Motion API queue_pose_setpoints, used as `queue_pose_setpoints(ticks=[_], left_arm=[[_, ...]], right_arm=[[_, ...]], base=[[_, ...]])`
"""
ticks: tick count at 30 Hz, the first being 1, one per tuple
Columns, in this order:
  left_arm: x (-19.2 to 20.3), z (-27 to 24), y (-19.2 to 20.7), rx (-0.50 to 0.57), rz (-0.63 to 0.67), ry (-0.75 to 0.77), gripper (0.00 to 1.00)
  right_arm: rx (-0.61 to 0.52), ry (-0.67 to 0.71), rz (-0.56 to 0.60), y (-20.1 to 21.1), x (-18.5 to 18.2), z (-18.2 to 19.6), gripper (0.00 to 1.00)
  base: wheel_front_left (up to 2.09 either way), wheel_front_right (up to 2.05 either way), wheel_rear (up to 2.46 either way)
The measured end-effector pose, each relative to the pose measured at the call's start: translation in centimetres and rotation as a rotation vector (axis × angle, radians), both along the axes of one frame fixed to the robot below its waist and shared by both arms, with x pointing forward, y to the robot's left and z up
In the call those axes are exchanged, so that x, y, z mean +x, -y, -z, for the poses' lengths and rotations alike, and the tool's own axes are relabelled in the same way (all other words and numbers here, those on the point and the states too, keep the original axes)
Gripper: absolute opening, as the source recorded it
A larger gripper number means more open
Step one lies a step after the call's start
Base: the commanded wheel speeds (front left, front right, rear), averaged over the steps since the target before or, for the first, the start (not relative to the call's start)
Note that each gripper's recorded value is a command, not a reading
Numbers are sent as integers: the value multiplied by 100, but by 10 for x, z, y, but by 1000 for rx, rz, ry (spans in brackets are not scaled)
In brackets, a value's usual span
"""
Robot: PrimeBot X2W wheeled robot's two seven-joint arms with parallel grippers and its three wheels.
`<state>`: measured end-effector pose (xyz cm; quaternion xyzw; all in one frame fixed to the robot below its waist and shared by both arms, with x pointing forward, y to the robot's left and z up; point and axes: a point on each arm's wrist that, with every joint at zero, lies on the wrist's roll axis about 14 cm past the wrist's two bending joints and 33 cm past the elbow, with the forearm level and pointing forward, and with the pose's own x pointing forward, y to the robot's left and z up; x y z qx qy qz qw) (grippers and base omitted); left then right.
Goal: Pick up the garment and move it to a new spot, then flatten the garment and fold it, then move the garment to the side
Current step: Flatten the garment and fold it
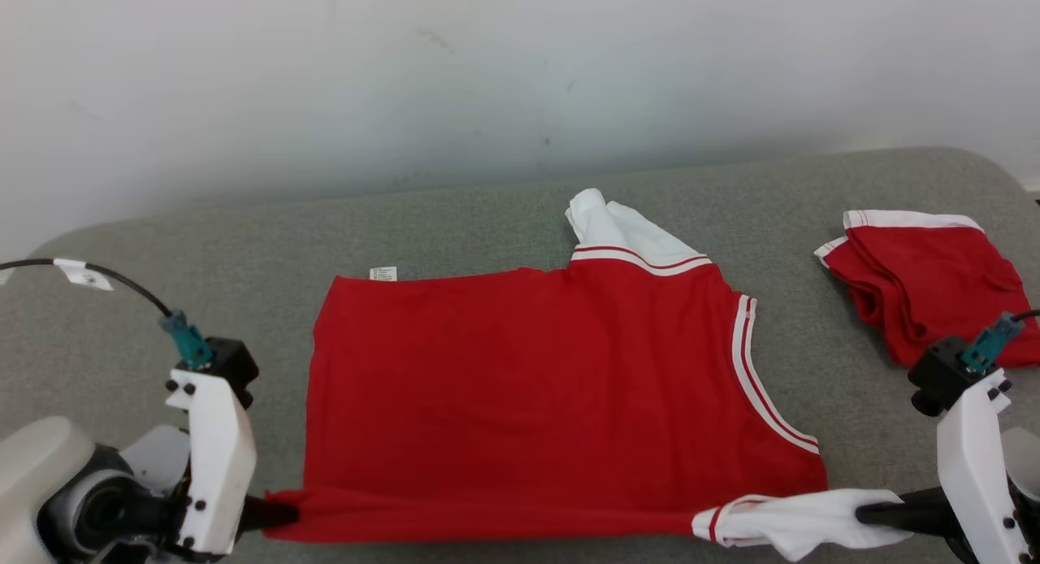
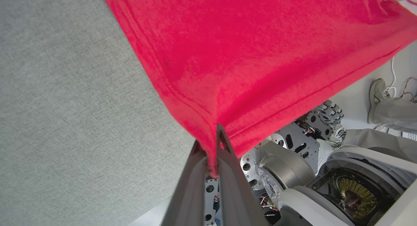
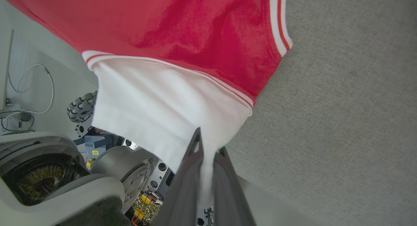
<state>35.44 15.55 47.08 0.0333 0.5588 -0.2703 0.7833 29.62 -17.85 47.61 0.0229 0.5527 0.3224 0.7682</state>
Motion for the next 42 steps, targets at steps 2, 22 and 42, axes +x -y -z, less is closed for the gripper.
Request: queue_pose_setpoints(ticks=[2,22,42], left_arm=[[11,4,0,8,0,-1,0],[80,55,7,-43,-158,-67,100],[129,-70,2,-203,-214,745,100]], right_arm=[[2,-10,13,-2,11,3,0],[38,-39,157,-39,99,44,100],[277,927,449,-10,149,-100,100]], base=[[0,0,0],[0,0,0],[0,0,0]])
